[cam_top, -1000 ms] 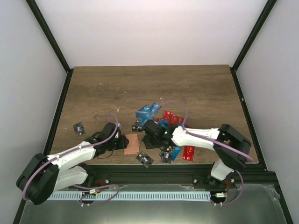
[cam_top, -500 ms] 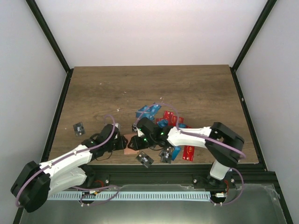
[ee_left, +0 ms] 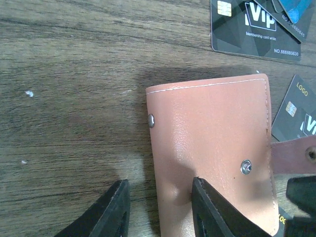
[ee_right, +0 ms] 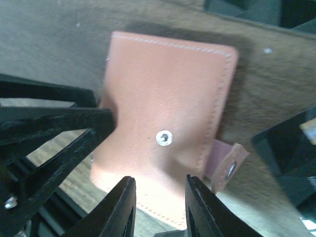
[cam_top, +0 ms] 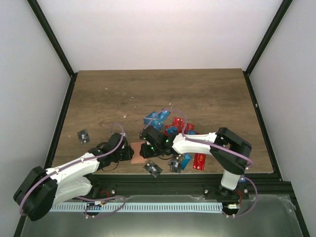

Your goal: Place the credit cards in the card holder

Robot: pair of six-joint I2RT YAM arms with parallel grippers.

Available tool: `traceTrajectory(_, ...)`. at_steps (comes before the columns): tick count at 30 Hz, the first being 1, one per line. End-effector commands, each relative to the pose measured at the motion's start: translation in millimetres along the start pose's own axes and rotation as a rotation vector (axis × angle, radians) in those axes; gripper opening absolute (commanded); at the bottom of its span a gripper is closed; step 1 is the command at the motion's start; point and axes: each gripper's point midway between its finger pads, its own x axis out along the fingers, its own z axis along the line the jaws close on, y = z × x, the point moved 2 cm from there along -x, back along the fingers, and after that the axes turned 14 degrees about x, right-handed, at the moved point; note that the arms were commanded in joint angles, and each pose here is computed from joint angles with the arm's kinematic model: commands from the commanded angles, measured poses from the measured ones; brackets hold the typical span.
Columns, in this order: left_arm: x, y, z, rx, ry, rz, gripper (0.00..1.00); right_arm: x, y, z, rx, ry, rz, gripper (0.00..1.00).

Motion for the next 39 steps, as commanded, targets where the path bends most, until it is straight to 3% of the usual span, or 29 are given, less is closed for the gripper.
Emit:
traceTrajectory(1,2.2,-0.5,1.2,0.009,-0.008,-0.013,0.36,-11.3,-16.6,-12.8,0.028,0.064,-0.075,0.3)
traceTrajectory(24,5.1,5.7,7.3,0.001,-0.03,-0.005,0.32,6.2,0.4,-10.0,0.068,-0.154,0.091,0.32)
traceTrajectory(39,6.2,5.9,8.3,0.001,-0.037,-0.001,0.31,10.5,-0.5,-27.6,0.107,-0.064,0.082,0.34)
